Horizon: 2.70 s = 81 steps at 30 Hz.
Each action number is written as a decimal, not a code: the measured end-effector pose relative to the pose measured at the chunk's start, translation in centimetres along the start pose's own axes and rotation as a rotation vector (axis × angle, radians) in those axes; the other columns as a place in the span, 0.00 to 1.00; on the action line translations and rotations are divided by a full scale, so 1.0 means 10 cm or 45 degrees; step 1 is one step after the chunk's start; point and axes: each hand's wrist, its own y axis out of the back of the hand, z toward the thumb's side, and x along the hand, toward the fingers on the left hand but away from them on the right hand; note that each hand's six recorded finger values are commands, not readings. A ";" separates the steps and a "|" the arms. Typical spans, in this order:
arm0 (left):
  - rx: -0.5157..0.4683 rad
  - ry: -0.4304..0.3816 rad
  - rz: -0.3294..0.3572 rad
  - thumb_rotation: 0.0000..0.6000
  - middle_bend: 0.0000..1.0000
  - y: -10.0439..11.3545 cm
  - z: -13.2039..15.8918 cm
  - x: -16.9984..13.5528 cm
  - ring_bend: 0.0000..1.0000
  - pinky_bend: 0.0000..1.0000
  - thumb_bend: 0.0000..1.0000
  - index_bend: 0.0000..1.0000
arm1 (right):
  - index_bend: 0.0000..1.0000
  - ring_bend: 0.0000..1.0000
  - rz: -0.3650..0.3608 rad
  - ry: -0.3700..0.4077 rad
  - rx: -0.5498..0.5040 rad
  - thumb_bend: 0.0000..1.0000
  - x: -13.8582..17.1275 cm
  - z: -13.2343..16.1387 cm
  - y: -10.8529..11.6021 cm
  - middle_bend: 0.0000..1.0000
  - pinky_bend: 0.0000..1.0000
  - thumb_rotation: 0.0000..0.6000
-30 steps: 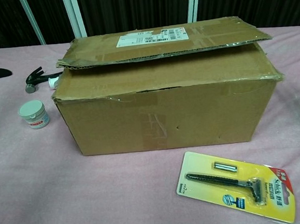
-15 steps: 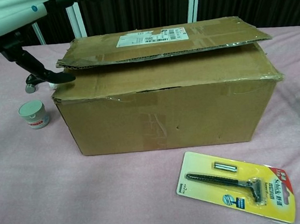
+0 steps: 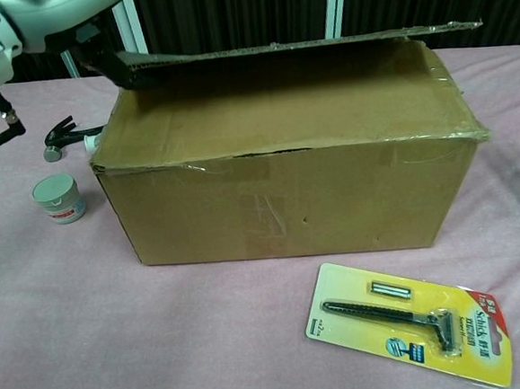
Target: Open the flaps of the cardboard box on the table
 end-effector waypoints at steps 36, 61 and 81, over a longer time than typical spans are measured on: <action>0.121 0.328 0.190 1.00 0.00 0.54 -1.16 0.65 0.00 0.00 0.10 0.00 | 0.00 0.00 0.006 -0.023 -0.065 0.18 -0.05 0.01 0.09 0.00 0.22 1.00; -0.195 0.649 -0.025 1.00 0.00 -0.01 -1.78 -2.41 0.00 0.00 0.13 0.00 | 0.18 0.25 0.120 0.396 -0.187 0.81 -0.92 1.54 0.48 0.24 0.36 1.00; -0.234 0.588 0.039 1.00 0.00 -0.06 -1.83 -2.42 0.00 0.00 0.13 0.00 | 0.21 0.32 0.364 0.348 -0.316 0.81 -1.64 2.61 -0.02 0.31 0.38 1.00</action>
